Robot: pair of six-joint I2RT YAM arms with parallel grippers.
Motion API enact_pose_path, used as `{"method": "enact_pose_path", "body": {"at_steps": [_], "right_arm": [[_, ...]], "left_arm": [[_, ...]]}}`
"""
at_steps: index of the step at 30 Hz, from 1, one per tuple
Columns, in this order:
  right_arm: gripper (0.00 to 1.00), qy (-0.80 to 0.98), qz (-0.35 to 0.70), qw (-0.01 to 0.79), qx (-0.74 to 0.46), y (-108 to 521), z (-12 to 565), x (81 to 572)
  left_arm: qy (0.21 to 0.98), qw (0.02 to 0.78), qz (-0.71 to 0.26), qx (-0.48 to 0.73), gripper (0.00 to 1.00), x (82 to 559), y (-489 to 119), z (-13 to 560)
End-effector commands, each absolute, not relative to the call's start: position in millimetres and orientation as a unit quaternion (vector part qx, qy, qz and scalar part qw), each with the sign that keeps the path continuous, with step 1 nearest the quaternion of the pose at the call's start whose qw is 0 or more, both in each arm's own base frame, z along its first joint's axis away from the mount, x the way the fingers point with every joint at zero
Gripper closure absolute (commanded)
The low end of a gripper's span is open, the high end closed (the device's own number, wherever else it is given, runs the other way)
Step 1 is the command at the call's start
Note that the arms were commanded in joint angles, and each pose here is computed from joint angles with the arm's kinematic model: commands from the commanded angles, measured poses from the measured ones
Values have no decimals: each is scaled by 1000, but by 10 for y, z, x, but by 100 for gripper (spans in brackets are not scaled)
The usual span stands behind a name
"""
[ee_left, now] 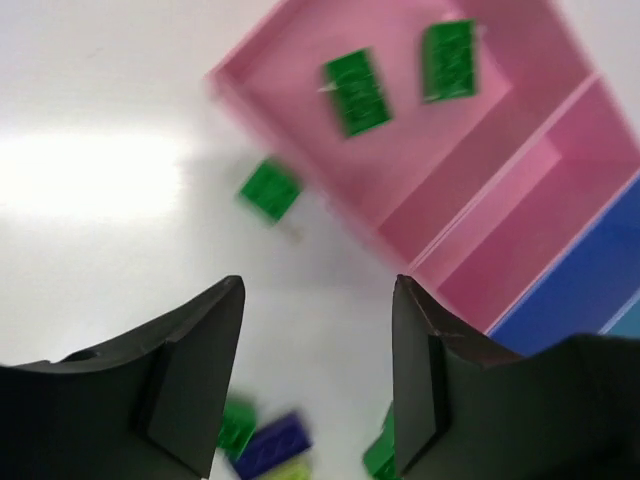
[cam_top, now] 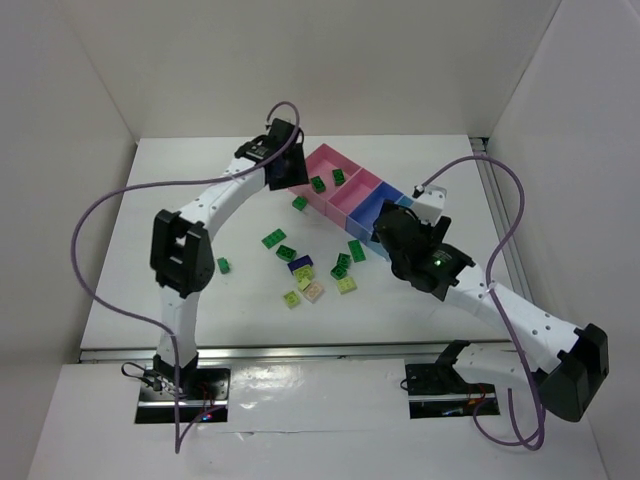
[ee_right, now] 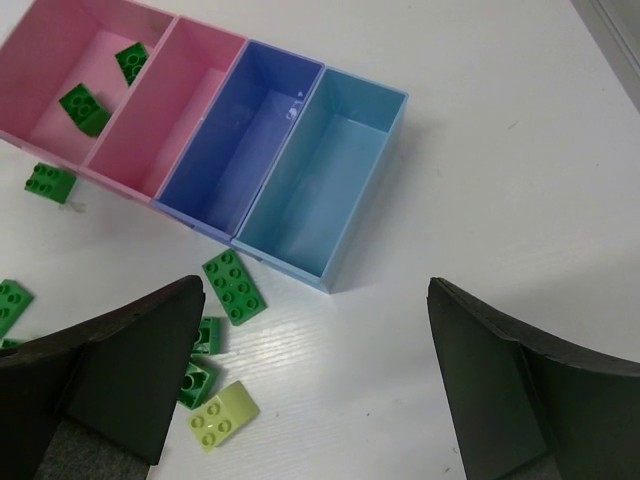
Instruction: Sort the legos into containers by color
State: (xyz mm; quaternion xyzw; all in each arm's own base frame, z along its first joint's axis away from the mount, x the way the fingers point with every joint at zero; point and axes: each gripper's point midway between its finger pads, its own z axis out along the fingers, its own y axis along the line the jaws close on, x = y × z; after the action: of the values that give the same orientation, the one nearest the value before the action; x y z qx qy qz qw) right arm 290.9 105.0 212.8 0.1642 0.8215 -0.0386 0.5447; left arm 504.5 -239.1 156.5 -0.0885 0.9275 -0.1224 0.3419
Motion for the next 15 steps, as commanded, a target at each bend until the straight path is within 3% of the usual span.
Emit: {"method": "enact_pose_path", "body": {"at_steps": [1,2,3,7,12,15], "right_arm": [[0,812,-46,553,180,951,2158,2881],[0,811,-45,556,178,960,2174,2893],[0,813,-48,554,177,966,2150,2900],[0,825,-39,542,157,1041,2061,2900],[0,840,-10,526,136,1195,1970,2901],[0,845,-6,519,130,1215,1941,2881]], "left_arm": [[918,375,-41,-123,36,4659,-1749,1911],[914,376,-42,-148,36,4513,-1557,2027],[931,332,-16,-152,33,4236,-1400,1703],[943,280,25,-177,14,3566,-1058,1477],[942,249,45,-222,1,3178,-647,1253],[944,229,42,-234,1,3097,-510,1082]]}}
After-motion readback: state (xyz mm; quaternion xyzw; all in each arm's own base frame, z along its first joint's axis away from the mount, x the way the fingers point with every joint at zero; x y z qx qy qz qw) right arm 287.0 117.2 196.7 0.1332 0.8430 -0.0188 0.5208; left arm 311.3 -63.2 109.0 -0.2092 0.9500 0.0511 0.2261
